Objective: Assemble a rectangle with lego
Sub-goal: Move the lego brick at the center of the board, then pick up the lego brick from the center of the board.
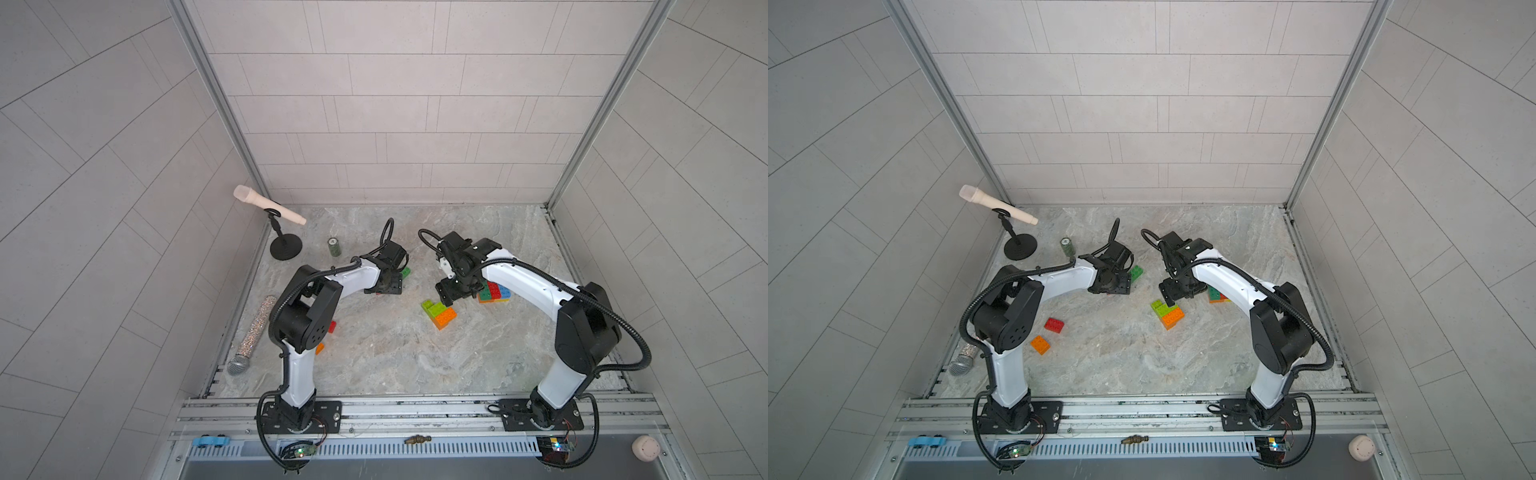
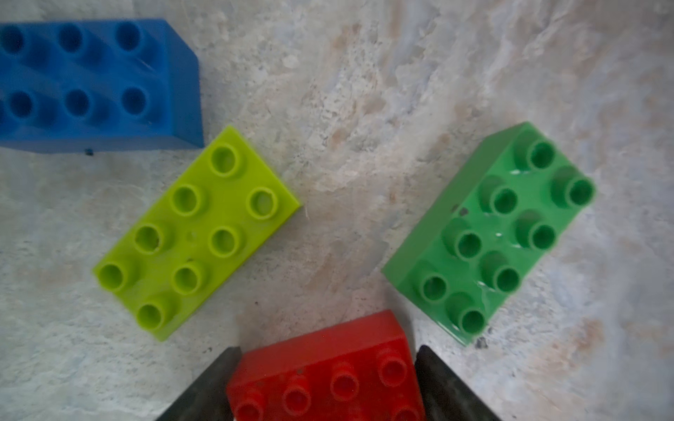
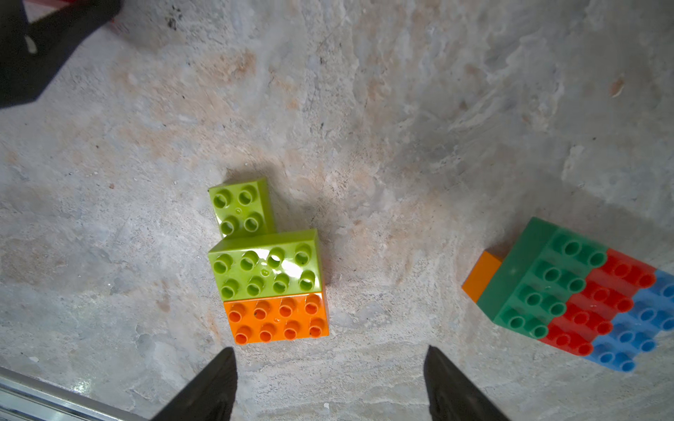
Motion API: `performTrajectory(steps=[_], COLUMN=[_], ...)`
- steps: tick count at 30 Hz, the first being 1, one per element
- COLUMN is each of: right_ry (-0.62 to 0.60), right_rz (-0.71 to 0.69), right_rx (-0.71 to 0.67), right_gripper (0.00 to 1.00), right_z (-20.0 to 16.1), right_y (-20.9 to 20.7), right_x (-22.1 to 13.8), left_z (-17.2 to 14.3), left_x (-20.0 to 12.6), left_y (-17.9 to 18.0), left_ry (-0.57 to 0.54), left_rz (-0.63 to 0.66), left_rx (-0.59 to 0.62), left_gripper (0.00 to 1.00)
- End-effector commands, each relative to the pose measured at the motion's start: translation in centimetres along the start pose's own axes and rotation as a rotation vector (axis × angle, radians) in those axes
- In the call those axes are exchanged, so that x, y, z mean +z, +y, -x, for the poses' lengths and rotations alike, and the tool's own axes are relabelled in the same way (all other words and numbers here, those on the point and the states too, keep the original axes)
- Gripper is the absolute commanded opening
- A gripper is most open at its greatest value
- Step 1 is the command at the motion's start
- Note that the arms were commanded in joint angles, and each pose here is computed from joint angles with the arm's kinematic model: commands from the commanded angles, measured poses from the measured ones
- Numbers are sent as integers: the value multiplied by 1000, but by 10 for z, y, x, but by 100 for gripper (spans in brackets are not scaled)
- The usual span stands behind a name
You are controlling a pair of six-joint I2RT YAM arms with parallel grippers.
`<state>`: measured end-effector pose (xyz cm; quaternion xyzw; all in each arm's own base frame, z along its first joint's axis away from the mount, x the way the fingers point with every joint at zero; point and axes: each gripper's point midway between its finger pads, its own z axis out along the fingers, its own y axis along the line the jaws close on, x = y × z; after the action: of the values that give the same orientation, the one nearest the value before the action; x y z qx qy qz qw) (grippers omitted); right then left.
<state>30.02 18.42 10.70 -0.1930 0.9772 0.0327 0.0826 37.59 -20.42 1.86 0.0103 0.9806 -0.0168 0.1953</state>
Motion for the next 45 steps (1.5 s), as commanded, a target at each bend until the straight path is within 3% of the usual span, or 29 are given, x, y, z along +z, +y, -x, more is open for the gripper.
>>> performTrajectory(steps=[1, 9, 16, 20, 26, 29, 32, 35, 38, 45], right_ry=[-26, -37, -76, -131, -209, -230, -208, -172, -134, -77], right_rz=[-3, 24, -2, 12, 46, 51, 63, 35, 11, -26], right_rx=[15, 26, 38, 76, 150, 165, 152, 140, 163, 155], right_gripper=[81, 77, 75, 75, 74, 74, 74, 76, 79, 81], right_z=[3, 9, 8, 11, 16, 15, 13, 10, 11, 24], right_y=[-2, 5, 23, 44, 82, 94, 115, 140, 159, 183], right_x=[-2, 3, 5, 2, -1, -2, 0, 10, 26, 56], left_z=[-1, -25, -92, -109, -91, -80, -65, -52, -53, -67], left_x=[6, -9, -30, -42, -81, -100, -115, -119, -114, -95], left_y=[8, 14, 9, -1, 7, 27, 73, 125, 158, 169], left_ry=[7, 33, 112, 120, 52, 25, -23, -108, -94, -42], left_rz=[44, 31, -2, -53, -93, -107, -69, -6, 31, -5], left_rx=[-96, -164, -269, -343, -350, -361, -395, -422, -456, -501], left_gripper=[74, 58, 54, 71, 86, 87, 87, 87, 87, 87])
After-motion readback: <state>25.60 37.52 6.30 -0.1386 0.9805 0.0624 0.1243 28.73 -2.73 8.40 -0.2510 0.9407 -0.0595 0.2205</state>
